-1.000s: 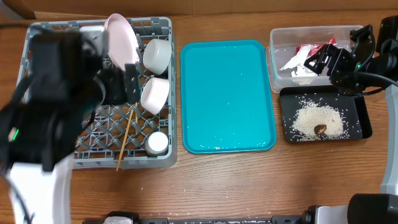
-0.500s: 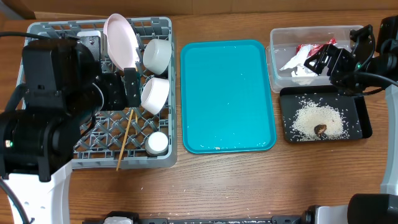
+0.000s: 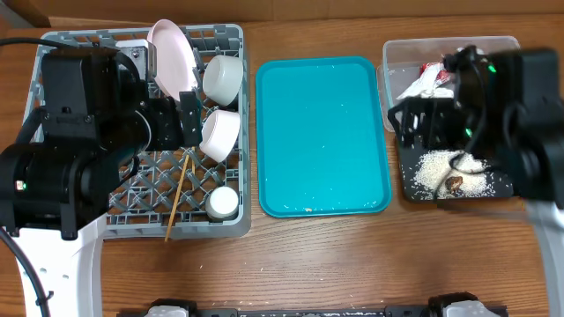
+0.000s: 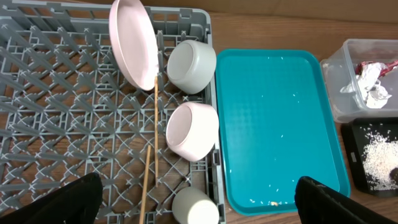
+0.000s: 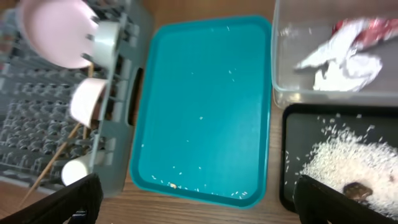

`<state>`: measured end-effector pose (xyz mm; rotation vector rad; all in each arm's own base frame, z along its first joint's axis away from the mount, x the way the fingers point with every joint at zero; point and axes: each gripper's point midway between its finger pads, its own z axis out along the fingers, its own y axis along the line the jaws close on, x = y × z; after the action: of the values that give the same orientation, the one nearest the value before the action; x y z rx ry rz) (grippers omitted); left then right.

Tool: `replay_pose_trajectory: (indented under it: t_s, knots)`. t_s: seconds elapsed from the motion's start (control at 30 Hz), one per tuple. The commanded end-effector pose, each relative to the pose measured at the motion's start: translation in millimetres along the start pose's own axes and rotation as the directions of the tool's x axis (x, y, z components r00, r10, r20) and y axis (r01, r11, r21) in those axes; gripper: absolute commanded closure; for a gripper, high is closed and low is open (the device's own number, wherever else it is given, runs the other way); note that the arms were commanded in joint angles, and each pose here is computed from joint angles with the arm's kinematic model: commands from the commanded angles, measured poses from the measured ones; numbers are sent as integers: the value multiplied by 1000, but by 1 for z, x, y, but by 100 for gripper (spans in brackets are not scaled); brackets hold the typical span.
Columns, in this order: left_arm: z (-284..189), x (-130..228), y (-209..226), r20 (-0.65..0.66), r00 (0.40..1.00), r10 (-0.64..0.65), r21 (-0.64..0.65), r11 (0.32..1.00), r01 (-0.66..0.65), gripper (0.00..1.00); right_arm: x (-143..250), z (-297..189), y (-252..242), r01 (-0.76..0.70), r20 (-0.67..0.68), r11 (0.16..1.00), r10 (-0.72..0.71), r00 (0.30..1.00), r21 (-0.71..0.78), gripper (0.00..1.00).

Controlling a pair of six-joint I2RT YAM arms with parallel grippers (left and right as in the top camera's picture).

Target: Sort waste into correct bins and load items into the dishwasher

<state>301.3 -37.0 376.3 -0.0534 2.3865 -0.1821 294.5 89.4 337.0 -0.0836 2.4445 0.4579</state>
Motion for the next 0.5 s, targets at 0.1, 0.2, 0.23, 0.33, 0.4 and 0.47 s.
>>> replay_pose_trajectory:
  t_s: [0.1, 0.2, 0.23, 0.33, 0.4, 0.47]
  knots:
    - [8, 2, -2, -25, 1000, -14, 12, 1000, 14, 0, -2, -45, 11, 57, 183, 998, -52, 982, -20, 0]
    - [9, 2, -2, -28, 1000, -14, 11, 1000, 14, 0, -15, -50, 2, 81, 348, 996, -88, 933, 32, 0]
    - [9, 2, -2, -28, 1000, -14, 11, 1000, 14, 0, -19, -49, -4, 89, 428, 994, -105, 898, 56, 0]
    - [9, 2, -2, -29, 999, -14, 11, 1000, 14, 0, -13, -38, -19, 87, 553, 993, -117, 825, 80, 0]
    - [9, 2, -2, -29, 999, -14, 11, 1000, 14, 0, -3, -27, -32, 78, 606, 993, -119, 786, 93, 0]
    - [9, 2, -2, -29, 999, -14, 11, 1000, 14, 0, 11, -16, -45, 68, 651, 992, -122, 749, 107, 0]
